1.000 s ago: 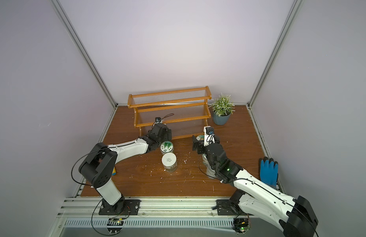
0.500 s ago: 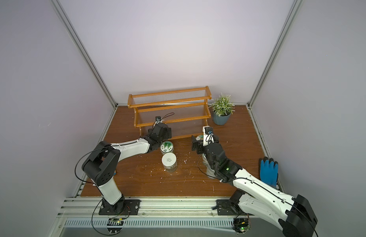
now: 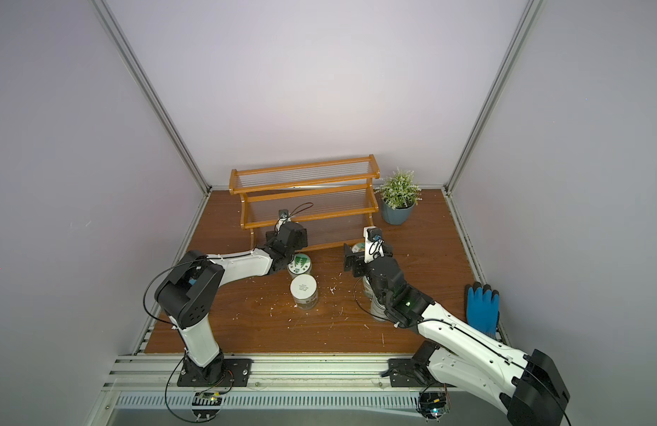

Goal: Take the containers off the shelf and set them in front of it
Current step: 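Pick up a container from the shelf.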

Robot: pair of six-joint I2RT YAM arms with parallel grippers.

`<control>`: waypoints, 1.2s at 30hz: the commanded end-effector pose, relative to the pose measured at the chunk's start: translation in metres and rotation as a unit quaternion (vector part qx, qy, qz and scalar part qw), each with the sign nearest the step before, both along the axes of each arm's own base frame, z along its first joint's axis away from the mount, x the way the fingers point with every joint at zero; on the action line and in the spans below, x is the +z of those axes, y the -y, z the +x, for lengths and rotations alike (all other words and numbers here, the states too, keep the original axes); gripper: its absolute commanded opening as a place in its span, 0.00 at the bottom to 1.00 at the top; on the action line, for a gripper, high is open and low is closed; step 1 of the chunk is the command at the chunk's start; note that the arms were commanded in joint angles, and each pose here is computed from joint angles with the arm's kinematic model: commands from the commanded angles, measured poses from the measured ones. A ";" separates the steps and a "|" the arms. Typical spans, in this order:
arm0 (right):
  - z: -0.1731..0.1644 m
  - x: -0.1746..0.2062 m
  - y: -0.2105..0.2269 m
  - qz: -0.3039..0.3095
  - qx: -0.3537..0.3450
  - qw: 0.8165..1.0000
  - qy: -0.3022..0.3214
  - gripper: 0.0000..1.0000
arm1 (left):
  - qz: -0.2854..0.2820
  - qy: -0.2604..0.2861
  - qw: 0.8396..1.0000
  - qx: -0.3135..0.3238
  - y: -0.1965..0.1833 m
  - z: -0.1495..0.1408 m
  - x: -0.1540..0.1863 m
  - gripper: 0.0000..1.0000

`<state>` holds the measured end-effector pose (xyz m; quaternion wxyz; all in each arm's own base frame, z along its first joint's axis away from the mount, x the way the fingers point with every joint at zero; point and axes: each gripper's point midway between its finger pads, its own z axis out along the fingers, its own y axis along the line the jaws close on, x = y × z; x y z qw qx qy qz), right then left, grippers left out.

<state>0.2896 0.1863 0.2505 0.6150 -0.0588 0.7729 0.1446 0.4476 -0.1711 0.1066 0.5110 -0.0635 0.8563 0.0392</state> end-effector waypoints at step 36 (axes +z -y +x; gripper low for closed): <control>0.001 0.027 0.002 0.022 -0.002 0.999 0.027 0.99 | 0.025 0.033 0.999 0.011 -0.006 -0.004 0.021 0.61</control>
